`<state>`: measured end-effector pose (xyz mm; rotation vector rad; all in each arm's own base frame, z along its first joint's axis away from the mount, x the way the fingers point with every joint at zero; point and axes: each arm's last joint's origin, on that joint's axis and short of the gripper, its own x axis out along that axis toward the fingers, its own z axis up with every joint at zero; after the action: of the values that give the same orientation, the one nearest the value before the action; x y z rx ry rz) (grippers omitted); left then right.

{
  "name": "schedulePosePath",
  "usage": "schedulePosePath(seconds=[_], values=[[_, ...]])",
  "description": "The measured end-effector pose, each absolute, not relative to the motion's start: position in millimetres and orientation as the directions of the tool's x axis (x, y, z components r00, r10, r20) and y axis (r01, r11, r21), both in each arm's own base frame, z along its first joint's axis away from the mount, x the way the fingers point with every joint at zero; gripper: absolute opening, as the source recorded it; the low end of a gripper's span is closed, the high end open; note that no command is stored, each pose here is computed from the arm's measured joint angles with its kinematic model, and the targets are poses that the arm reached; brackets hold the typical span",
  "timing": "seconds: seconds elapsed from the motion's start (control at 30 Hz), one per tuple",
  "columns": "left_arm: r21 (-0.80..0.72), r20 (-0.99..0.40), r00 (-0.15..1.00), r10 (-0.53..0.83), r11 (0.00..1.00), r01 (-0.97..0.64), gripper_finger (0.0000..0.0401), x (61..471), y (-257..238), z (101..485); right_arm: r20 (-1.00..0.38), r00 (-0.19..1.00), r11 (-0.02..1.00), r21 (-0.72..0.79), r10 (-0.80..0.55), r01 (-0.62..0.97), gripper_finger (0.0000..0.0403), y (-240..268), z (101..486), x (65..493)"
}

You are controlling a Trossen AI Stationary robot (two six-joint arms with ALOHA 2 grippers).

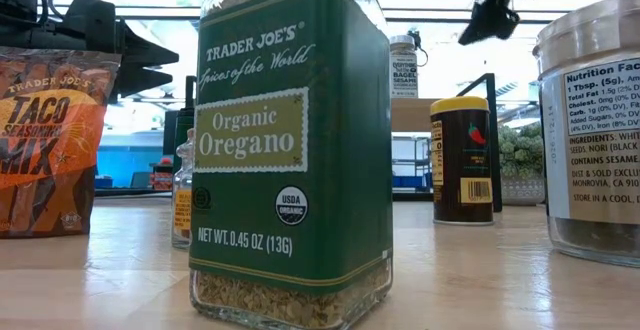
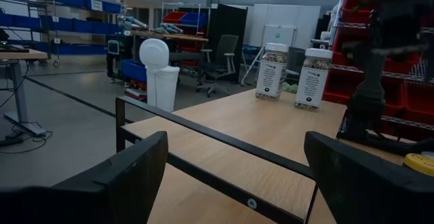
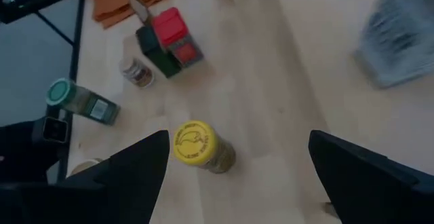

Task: Shelf spices
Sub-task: Put the brown seasoning pack on the shelf

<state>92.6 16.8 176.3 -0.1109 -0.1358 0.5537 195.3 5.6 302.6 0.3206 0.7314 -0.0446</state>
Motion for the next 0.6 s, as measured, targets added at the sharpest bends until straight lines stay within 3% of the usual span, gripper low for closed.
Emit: schedulePosePath(seconds=[0.27,0.6], values=[[-0.142,0.099,0.842,0.53,0.845,-0.516,0.0351,93,17,176,-0.555,0.82,0.951,0.305,0.138,0.046,0.0352,18,263,210],[-0.141,0.098,0.842,0.531,0.845,-0.516,0.0351,93,17,176,-0.425,0.892,0.948,0.317,0.154,-0.013,0.0352,22,260,225]])
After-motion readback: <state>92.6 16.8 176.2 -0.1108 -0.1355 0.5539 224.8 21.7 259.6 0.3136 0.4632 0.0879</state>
